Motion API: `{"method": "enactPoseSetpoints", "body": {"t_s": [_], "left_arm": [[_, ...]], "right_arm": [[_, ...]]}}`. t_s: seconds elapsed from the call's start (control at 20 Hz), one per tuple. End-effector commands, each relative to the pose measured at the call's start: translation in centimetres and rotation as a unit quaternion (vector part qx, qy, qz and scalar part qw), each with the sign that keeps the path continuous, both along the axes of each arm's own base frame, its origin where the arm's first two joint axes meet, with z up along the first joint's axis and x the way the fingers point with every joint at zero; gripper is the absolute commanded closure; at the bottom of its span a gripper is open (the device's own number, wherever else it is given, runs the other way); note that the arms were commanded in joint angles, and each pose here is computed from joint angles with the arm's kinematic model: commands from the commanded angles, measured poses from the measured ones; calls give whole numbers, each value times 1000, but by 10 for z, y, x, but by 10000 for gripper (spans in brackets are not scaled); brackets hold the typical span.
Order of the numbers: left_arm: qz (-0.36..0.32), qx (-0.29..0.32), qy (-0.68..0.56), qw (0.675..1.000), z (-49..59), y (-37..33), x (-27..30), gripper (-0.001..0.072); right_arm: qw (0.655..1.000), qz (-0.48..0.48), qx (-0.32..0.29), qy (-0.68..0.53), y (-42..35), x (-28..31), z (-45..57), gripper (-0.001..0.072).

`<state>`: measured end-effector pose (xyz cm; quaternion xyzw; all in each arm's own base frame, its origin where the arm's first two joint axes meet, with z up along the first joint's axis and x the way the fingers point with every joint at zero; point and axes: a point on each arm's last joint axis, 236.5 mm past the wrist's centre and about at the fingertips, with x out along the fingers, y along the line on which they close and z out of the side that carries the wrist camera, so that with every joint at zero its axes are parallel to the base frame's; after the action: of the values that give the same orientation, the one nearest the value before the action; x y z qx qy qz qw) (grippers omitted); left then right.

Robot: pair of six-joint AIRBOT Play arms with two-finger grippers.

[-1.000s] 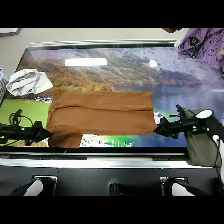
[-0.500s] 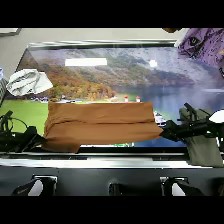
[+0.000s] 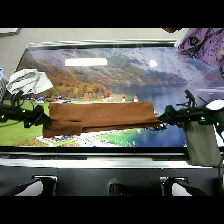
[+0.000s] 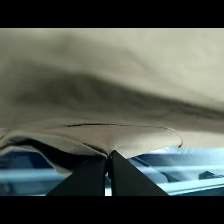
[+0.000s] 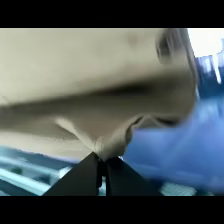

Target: Fold the clothes and pants, and hang the long-sleeved shirts on hangers.

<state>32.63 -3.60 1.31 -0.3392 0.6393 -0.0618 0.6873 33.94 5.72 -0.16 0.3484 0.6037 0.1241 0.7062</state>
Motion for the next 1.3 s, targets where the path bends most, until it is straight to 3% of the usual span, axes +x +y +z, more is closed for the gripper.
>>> {"method": "enactPoseSetpoints", "body": {"t_s": [0.0,0.3,0.6,0.8,0.9,0.95,1.0,1.05,1.1,1.15,1.25], "left_arm": [[-18,-1,1,1000,-18,2,43,692],[-21,-1,1,1000,-36,12,88,692],[-12,-4,10,1000,-57,15,102,692],[-4,-3,12,1000,-68,17,106,691],[-2,-5,14,1000,-72,17,107,677],[0,-8,14,1000,-72,16,108,649],[4,-8,15,1000,-72,17,109,596],[8,-8,14,1000,-70,17,110,367],[14,-8,14,1000,-66,18,113,149],[12,-7,5,1000,-58,20,117,76],[9,1,-23,1000,-37,23,128,72]], "right_arm": [[999,-30,20,-28,-5,46,-13,686],[999,-38,22,-23,-10,71,-40,685],[998,-36,-33,-37,10,90,-70,685],[998,-49,-30,-31,10,95,-81,676],[997,-63,-25,-35,9,101,-83,552],[997,-66,-23,-37,9,103,-81,483],[997,-65,-20,-39,7,105,-75,335],[997,-66,-10,-35,5,107,-66,217],[996,-77,-4,-36,-6,114,-51,210],[995,-91,1,-41,-19,122,-37,210],[992,-121,-2,-46,-53,131,-17,164]]}}
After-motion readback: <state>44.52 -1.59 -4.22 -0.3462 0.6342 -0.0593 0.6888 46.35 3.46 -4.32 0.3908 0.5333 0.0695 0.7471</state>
